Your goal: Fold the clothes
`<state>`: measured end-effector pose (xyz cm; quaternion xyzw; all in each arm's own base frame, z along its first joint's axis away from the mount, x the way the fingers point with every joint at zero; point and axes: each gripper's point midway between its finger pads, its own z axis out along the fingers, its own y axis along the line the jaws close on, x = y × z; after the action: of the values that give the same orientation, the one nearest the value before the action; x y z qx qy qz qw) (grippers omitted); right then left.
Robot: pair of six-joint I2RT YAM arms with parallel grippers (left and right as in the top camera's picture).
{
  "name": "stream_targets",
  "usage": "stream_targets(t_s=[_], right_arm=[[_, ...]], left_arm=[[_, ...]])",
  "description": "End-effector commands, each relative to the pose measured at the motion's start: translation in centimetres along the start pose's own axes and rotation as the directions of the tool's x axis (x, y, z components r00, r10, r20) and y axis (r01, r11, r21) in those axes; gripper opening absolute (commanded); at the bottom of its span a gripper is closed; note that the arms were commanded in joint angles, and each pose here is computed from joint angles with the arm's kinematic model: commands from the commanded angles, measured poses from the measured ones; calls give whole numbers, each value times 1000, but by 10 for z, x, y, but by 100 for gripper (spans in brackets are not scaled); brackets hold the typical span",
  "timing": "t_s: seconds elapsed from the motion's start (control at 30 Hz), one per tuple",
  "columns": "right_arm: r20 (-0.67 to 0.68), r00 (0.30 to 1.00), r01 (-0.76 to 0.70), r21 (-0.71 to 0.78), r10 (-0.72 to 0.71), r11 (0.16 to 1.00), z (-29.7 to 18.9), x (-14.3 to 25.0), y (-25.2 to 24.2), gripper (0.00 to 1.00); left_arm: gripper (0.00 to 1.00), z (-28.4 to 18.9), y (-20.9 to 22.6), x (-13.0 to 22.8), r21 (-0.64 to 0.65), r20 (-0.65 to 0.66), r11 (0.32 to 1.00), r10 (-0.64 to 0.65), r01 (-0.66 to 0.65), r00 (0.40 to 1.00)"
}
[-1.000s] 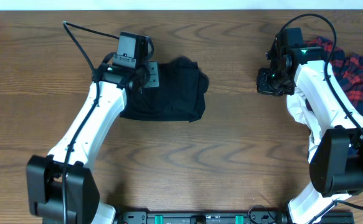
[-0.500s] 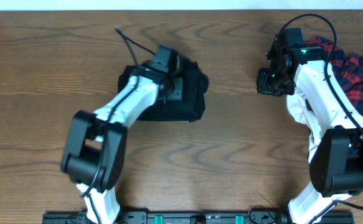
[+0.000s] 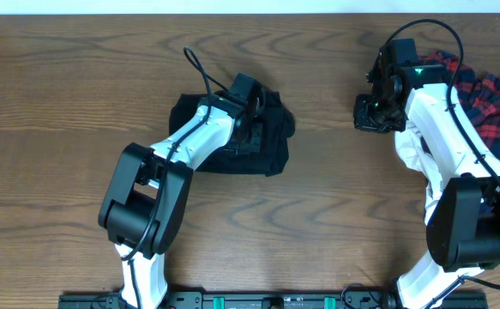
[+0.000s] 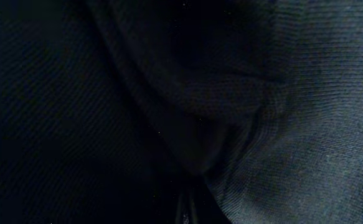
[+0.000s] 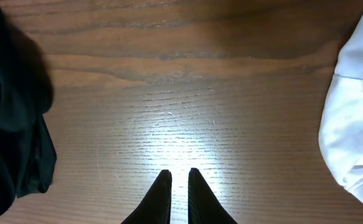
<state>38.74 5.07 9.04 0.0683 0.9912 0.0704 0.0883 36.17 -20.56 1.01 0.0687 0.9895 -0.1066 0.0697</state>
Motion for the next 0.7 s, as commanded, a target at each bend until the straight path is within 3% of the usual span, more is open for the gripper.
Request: stream_targets(t_s=[0.0,0.13,0.2,0.33,0.5,0.67], right_arm=[[16,999,44,-26,-44,999,-5,-2,10,9],[76,976,215,-200,-204,956,-9,-8,50,9],[126,957,287,-268,-262,920,-12,-12,74,1],[239,913,389,-269,-331,881,-15,-25,108,1],[413,822,504,-206,-393,839,-24,-48,154,1],[516,741,573,-151,-430,806,-25,-52,202,1]], left_arm=[[6,-21,16,4,-54,26,998,-31,33,999],[5,-83,37,-27,-124,226,990,-32,62,974],[6,-112,50,-39,-141,314,986,-46,95,948],[6,-147,86,-57,-126,422,974,-117,186,899],[6,-146,129,-67,-84,435,956,-217,280,874],[6,-117,139,-72,11,375,955,-278,296,884]])
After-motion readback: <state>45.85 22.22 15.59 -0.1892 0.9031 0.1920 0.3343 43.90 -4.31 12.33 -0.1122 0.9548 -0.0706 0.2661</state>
